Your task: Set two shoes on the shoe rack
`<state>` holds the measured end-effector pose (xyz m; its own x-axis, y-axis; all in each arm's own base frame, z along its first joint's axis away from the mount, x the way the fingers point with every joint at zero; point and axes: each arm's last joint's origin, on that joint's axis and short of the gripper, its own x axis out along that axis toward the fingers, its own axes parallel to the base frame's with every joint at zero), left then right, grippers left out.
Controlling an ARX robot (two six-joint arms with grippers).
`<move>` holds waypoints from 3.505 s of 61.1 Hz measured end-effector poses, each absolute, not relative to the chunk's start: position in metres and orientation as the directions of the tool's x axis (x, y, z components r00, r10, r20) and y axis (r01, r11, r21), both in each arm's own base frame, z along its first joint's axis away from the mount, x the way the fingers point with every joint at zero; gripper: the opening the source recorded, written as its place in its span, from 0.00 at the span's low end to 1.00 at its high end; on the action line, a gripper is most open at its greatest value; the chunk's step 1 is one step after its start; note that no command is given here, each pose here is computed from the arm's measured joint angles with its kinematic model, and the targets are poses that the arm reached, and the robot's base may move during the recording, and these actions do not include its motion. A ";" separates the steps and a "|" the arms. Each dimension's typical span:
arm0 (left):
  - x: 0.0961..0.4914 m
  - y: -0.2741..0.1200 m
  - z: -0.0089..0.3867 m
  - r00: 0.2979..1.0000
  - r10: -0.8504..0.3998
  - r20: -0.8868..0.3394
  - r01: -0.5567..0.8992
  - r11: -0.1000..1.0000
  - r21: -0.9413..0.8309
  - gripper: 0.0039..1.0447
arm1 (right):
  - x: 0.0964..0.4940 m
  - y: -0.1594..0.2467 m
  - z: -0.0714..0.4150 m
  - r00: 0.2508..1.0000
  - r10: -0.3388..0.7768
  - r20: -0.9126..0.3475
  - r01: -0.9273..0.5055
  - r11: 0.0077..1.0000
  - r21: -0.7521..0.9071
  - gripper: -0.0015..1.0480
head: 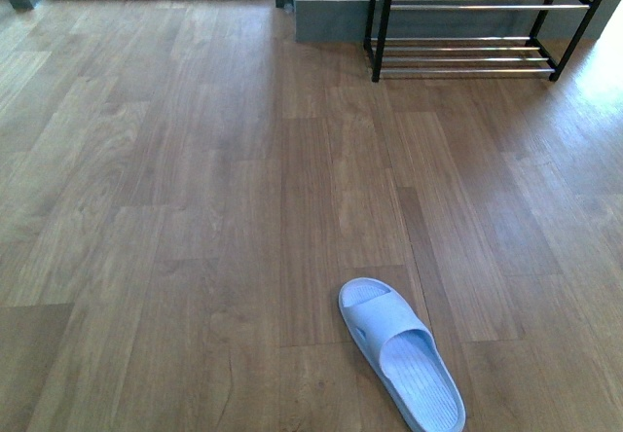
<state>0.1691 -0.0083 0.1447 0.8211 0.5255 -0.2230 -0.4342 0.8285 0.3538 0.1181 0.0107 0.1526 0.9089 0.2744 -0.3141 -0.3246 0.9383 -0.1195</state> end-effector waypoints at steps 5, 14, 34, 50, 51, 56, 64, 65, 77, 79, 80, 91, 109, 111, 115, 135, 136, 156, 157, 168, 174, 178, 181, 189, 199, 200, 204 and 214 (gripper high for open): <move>0.169 -0.008 0.145 0.821 0.526 -0.223 -0.434 0.828 0.354 0.02 | 0.135 0.018 0.147 0.897 0.263 -0.355 -0.337 0.926 -0.167 0.91; 0.169 -0.008 0.145 0.821 0.526 -0.223 -0.434 0.828 0.354 0.02 | 0.174 0.034 0.128 0.847 0.272 -0.456 -0.402 0.890 -0.215 0.91; 0.169 -0.008 0.145 0.821 0.526 -0.223 -0.434 0.828 0.354 0.02 | 0.247 0.048 0.027 0.696 0.226 -0.682 -0.446 0.880 -0.163 0.91; 0.169 -0.008 0.145 0.821 0.526 -0.223 -0.434 0.828 0.354 0.02 | 0.278 0.034 -0.026 0.683 0.166 -0.711 -0.341 0.933 -0.110 0.91; 0.169 -0.008 0.145 0.821 0.526 -0.223 -0.434 0.828 0.354 0.02 | 0.280 0.034 -0.029 0.683 0.164 -0.712 -0.337 0.935 -0.108 0.91; 0.169 -0.008 0.145 0.821 0.526 -0.223 -0.434 0.828 0.354 0.02 | 0.285 0.033 -0.043 0.676 0.155 -0.720 -0.323 0.941 -0.101 0.91; 0.169 -0.008 0.145 0.821 0.526 -0.223 -0.434 0.828 0.354 0.02 | 0.288 0.032 -0.068 0.652 0.133 -0.746 -0.298 0.950 -0.091 0.91; 0.169 -0.008 0.145 0.821 0.526 -0.223 -0.434 0.828 0.354 0.02 | 0.288 0.032 -0.072 0.646 0.134 -0.751 -0.297 0.951 -0.086 0.91; 0.169 -0.008 0.145 0.821 0.526 -0.223 -0.434 0.828 0.354 0.02 | 0.291 0.033 -0.102 0.632 0.135 -0.764 -0.298 0.952 -0.078 0.91; 0.169 -0.008 0.145 0.821 0.526 -0.223 -0.434 0.828 0.354 0.02 | 0.291 0.033 -0.107 0.628 0.137 -0.766 -0.300 0.951 -0.076 0.91; 0.169 -0.008 0.145 0.821 0.526 -0.223 -0.434 0.828 0.354 0.02 | 0.292 0.033 -0.108 0.628 0.137 -0.766 -0.300 0.951 -0.076 0.91; 0.169 -0.008 0.145 0.821 0.526 -0.223 -0.434 0.828 0.354 0.02 | 0.299 0.033 -0.126 0.614 0.147 -0.775 -0.305 0.950 -0.062 0.91; 0.169 -0.008 0.145 0.821 0.526 -0.223 -0.434 0.828 0.354 0.02 | 0.332 0.031 -0.148 0.629 0.172 -0.758 -0.279 0.960 -0.014 0.91; 0.169 -0.008 0.145 0.821 0.526 -0.223 -0.434 0.828 0.354 0.02 | 0.335 0.031 -0.150 0.631 0.178 -0.755 -0.275 0.961 -0.004 0.91; 0.169 -0.008 0.145 0.821 0.526 -0.223 -0.434 0.828 0.354 0.02 | 0.340 0.033 -0.153 0.638 0.189 -0.746 -0.276 0.961 0.007 0.91; 0.169 -0.008 0.145 0.821 0.526 -0.223 -0.434 0.828 0.354 0.02 | 0.356 0.037 -0.167 0.673 0.193 -0.714 -0.248 0.968 0.029 0.50; 0.169 -0.008 0.145 0.821 0.526 -0.223 -0.434 0.828 0.354 0.02 | 0.356 0.036 -0.167 0.674 0.189 -0.714 -0.245 0.969 0.026 0.49; 0.169 -0.008 0.145 0.821 0.526 -0.223 -0.434 0.828 0.354 0.02 | 0.351 0.029 -0.179 0.676 0.143 -0.723 -0.218 0.976 -0.011 0.06; 0.169 -0.008 0.145 0.821 0.526 -0.223 -0.434 0.828 0.354 0.02 | 0.351 0.029 -0.179 0.680 0.138 -0.720 -0.215 0.977 -0.016 0.03; 0.169 -0.008 0.145 0.821 0.526 -0.223 -0.434 0.828 0.354 0.02 | 0.356 0.031 -0.181 0.687 0.135 -0.714 -0.207 0.978 -0.013 0.02; 0.169 -0.008 0.145 0.821 0.526 -0.223 -0.434 0.828 0.354 0.02 | 0.359 0.032 -0.182 0.691 0.122 -0.713 -0.193 0.981 -0.020 0.02; 0.169 -0.008 0.145 0.821 0.526 -0.223 -0.434 0.828 0.354 0.02 | 0.357 0.031 -0.181 0.685 0.118 -0.718 -0.189 0.982 -0.018 0.02; 0.169 -0.008 0.145 0.821 0.526 -0.223 -0.434 0.828 0.354 0.02 | 0.356 0.028 -0.178 0.688 0.114 -0.717 -0.188 0.982 -0.025 0.02; 0.169 -0.008 0.145 0.821 0.526 -0.223 -0.434 0.828 0.354 0.02 | 0.351 0.012 -0.155 0.686 0.110 -0.719 -0.195 0.980 -0.035 0.02; 0.169 -0.008 0.145 0.821 0.526 -0.223 -0.434 0.828 0.354 0.02 | 0.345 -0.013 -0.089 0.730 0.124 -0.672 -0.247 0.965 -0.090 0.02; 0.169 -0.008 0.145 0.821 0.526 -0.223 -0.434 0.828 0.354 0.02 | 0.345 -0.017 -0.074 0.743 0.125 -0.657 -0.253 0.962 -0.103 0.02; 0.169 -0.008 0.145 0.821 0.526 -0.223 -0.434 0.828 0.354 0.02 | 0.340 -0.031 -0.014 0.800 0.130 -0.586 -0.277 0.946 -0.167 0.02; 0.169 -0.008 0.145 0.821 0.526 -0.223 -0.434 0.828 0.354 0.02 | 0.308 -0.047 0.083 0.885 0.131 -0.447 -0.279 0.917 -0.285 0.02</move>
<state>0.1690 -0.0083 0.1447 0.8209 0.5258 -0.2229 -0.4345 0.8283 0.3538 0.3077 -0.0469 0.0828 0.8850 0.1307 -0.4469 -0.2794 0.9169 -0.2851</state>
